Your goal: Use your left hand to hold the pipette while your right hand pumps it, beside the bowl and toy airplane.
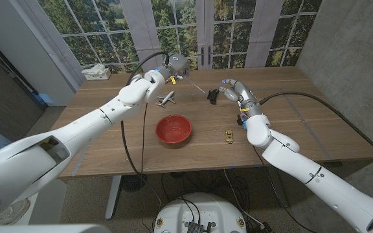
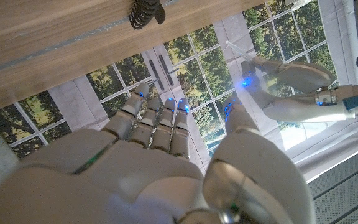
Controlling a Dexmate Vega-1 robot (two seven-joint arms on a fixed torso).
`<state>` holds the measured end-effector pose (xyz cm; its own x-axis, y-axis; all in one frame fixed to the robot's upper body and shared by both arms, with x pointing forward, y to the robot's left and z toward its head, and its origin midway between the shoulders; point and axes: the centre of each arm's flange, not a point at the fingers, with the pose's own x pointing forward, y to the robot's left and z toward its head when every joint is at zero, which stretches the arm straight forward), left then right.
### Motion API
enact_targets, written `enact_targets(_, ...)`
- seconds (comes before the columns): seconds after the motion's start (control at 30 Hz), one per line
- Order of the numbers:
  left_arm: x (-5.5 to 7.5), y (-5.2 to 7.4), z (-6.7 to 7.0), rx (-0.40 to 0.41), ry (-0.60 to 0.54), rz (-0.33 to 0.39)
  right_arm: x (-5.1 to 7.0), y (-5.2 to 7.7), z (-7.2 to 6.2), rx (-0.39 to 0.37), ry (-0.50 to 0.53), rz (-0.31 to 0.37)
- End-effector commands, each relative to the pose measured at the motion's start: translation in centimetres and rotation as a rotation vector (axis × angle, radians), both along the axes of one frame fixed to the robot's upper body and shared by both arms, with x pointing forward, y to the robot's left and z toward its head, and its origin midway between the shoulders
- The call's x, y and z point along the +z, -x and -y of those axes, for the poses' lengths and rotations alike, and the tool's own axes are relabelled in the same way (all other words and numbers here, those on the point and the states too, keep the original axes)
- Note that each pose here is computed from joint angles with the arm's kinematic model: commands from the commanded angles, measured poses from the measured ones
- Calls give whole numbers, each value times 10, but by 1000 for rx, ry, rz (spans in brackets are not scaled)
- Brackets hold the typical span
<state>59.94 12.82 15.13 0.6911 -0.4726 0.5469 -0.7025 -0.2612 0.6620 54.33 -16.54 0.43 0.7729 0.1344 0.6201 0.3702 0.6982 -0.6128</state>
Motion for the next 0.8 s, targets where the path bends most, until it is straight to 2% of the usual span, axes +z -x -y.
enact_targets(0.03,5,-2,11,10,-39,-27,5,-1,-11,7,63,-12)
enact_targets(0.5,8,-4,26,14,-98,-48,11,-2,-23,49,111,-19)
enact_targets(0.8,10,-4,37,4,-130,-49,15,-1,-31,47,141,-1)
